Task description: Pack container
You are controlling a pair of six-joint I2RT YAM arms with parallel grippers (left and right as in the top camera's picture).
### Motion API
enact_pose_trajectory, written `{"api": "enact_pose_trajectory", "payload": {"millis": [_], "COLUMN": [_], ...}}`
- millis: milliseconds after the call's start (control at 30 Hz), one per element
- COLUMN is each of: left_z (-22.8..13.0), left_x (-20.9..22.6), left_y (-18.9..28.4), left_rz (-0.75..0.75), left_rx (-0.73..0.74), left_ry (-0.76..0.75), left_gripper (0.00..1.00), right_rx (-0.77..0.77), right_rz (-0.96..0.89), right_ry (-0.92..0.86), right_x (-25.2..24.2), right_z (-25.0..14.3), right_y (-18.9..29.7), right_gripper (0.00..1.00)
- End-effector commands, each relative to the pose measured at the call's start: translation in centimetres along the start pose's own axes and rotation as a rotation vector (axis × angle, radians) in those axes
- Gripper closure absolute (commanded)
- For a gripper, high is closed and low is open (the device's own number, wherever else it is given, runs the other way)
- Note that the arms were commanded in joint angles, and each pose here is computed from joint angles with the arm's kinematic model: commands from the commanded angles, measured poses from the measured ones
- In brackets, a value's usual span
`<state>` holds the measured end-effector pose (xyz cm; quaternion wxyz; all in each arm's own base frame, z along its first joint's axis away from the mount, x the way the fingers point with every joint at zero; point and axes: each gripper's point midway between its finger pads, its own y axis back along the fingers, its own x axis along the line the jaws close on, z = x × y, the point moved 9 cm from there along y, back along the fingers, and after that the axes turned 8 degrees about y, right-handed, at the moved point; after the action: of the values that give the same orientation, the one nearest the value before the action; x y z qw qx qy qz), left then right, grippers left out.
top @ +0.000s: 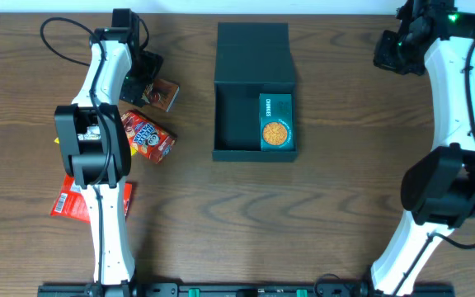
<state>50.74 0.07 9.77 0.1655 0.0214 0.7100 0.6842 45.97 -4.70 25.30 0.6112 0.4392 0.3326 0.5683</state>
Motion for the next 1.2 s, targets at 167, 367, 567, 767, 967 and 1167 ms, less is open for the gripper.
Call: {"api": "enact_pose_trajectory", "payload": {"millis": [167, 367, 567, 767, 967, 1167], "left_z": [0.1, 0.0, 0.0, 0.1, -1.2, -6.4], "left_x": [0.2, 0.5, 0.6, -0.7, -2.9, -4.8], "left_y": [-1.1, -1.1, -1.1, 1.1, 5.4, 8.3], "left_rz": [0.024, 0.039, 0.049, 0.021, -0.017, -0.080], "left_rx": [0.011, 0.014, 0.018, -0.027, -0.116, -0.113], "left_ry": [-0.068, -0.087, -0.123, -0.228, -0.363, -0.554], "left_gripper": [0.07, 0.28, 0.30, 0.33, 0.32, 0.32], "right_rx": [-0.009, -0.009, -0.009, -0.017, -0.043, -0.047], "right_rz": [0.005, 0.005, 0.005, 0.005, 0.003, -0.007], "right_ry": [0.015, 0.015, 0.015, 0.016, 0.013, -0.008], "right_x": [0.0, 0.0, 0.0, 0.0, -0.2, -1.3], "right_z": [0.1, 0.1, 0.1, 0.3, 0.7, 0.7], "right_y": [0.4, 0.4, 0.4, 0.4, 0.4, 0.5], "right_gripper": [0.88, 0.88, 0.88, 0.87, 0.87, 0.87]}}
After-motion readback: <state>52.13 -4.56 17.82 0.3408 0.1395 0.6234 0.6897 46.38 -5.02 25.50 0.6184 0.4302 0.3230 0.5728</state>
